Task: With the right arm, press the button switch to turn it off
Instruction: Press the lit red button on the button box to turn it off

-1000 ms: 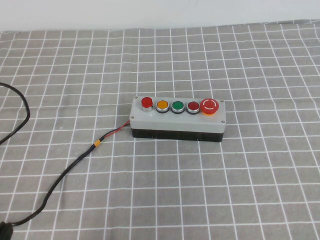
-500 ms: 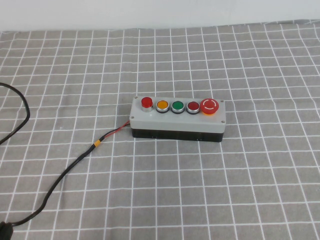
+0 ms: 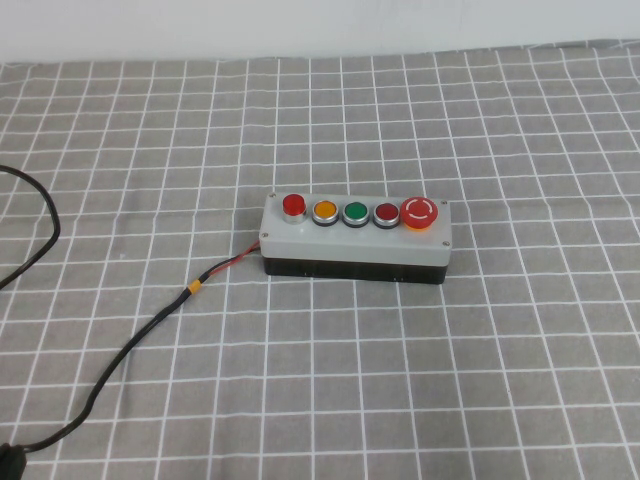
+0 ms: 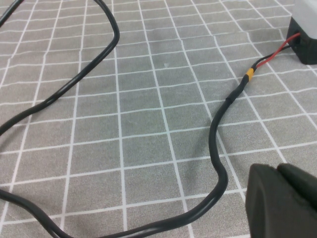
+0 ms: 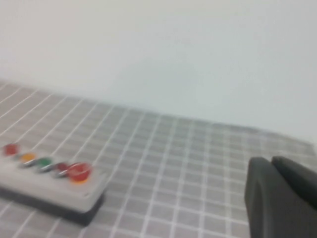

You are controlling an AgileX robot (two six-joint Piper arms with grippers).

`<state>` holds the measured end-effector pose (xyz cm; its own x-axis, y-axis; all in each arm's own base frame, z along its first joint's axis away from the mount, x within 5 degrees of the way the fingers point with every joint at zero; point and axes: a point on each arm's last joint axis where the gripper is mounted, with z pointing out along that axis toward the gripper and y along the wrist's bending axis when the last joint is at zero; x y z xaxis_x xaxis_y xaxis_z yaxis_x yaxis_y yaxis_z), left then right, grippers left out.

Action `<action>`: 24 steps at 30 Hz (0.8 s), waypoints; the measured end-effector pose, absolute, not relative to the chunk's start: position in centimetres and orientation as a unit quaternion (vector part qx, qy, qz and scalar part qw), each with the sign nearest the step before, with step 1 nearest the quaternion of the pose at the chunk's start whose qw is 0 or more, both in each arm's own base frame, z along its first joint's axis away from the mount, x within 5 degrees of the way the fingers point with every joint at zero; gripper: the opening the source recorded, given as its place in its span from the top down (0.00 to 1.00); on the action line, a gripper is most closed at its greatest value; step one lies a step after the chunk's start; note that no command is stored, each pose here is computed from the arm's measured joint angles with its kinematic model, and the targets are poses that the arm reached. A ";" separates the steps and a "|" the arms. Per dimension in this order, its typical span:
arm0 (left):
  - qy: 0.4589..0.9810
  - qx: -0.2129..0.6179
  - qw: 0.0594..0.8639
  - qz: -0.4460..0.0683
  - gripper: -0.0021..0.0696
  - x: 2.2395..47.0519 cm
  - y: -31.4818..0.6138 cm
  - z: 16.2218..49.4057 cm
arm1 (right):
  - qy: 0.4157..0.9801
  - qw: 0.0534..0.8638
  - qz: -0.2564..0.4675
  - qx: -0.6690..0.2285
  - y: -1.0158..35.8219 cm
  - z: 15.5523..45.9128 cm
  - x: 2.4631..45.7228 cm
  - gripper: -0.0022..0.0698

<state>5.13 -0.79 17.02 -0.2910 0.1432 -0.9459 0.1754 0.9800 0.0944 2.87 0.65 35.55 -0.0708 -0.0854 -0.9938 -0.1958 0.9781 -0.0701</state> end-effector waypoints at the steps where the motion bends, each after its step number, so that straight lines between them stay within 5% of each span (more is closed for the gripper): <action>1: 0.803 0.100 0.587 -0.013 0.98 5.1 -0.8 17.0 | 0.725 0.682 0.035 -0.089 0.6 35.0 2.7 0.99; 9: 0.803 0.100 0.587 -0.013 0.98 5.1 -0.8 17.0 | 0.701 0.709 0.050 -0.058 0.7 28.3 3.2 0.99; 24: 0.803 0.100 0.587 -0.013 0.98 5.1 -0.8 17.0 | 0.786 0.613 0.076 -0.039 1.1 17.9 5.3 0.99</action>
